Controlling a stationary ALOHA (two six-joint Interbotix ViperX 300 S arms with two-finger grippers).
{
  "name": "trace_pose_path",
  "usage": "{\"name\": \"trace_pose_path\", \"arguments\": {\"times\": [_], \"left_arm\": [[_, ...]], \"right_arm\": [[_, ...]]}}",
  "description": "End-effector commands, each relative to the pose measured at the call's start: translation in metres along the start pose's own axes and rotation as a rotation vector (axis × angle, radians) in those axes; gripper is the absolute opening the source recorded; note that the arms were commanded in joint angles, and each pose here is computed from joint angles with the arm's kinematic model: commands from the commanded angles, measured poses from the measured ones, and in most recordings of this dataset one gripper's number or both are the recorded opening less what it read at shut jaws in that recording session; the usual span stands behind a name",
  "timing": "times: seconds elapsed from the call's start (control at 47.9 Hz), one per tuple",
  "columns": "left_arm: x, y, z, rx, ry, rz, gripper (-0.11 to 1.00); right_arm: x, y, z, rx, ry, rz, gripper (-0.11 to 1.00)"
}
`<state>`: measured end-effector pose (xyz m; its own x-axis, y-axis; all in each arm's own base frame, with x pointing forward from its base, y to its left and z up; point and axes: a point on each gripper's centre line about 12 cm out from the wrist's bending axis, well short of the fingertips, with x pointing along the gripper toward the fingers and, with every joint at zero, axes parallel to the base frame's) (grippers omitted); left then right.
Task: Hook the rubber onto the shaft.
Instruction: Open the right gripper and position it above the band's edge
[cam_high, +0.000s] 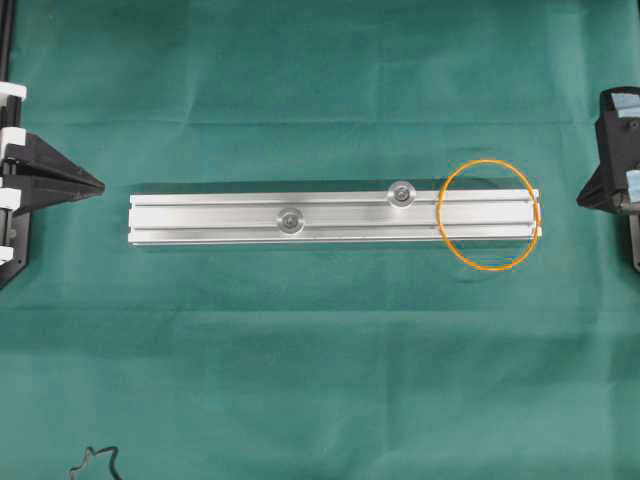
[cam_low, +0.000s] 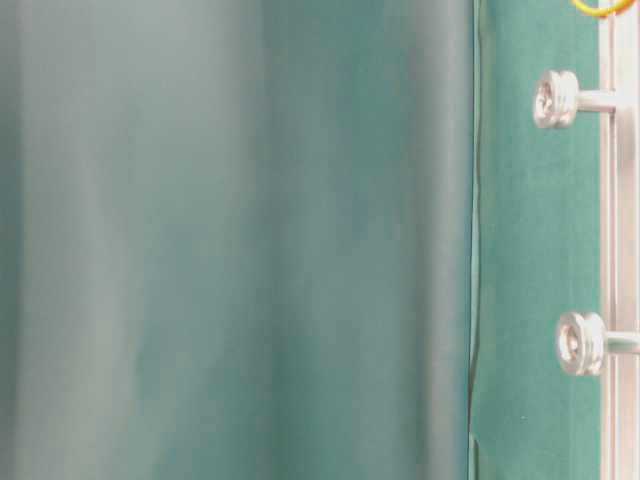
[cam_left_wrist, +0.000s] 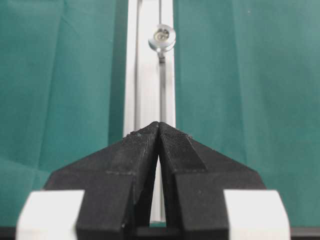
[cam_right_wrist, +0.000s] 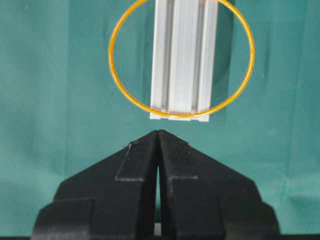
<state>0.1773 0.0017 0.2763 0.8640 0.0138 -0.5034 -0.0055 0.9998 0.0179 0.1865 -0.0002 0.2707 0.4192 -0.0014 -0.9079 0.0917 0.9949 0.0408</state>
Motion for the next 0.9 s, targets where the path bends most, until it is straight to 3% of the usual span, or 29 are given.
{"name": "trace_pose_path", "arguments": {"times": [0.0, 0.146, 0.271, 0.334, 0.522, 0.605, 0.877], "left_arm": [[-0.0025, 0.0006, 0.0108, 0.002, -0.025, 0.003, 0.0], [-0.0025, 0.0006, 0.0108, 0.002, -0.025, 0.003, 0.0], [-0.0025, 0.0006, 0.0106, 0.002, -0.023, 0.003, 0.0], [-0.0025, 0.0006, 0.0106, 0.002, -0.023, 0.003, 0.0], [-0.0024, 0.0006, 0.011, 0.002, -0.023, 0.003, 0.0], [-0.0021, 0.0006, 0.0105, 0.002, -0.021, 0.003, 0.0], [-0.0021, 0.0006, 0.0105, 0.002, -0.021, 0.003, 0.0]], "right_arm": [[-0.006, 0.0005, 0.0064, 0.001, -0.023, 0.001, 0.03], [-0.0056, 0.0002, 0.0064, 0.001, -0.02, 0.0, 0.04], [-0.006, 0.0002, 0.0066, 0.001, -0.025, 0.0, 0.16], [-0.006, 0.0, 0.0067, 0.0, -0.025, -0.001, 0.27], [-0.006, -0.0001, 0.0068, -0.001, -0.026, -0.002, 0.79], [-0.006, -0.0006, 0.0067, -0.003, -0.025, -0.006, 0.93], [-0.006, -0.0006, 0.0067, -0.003, -0.025, -0.006, 0.94]]}}
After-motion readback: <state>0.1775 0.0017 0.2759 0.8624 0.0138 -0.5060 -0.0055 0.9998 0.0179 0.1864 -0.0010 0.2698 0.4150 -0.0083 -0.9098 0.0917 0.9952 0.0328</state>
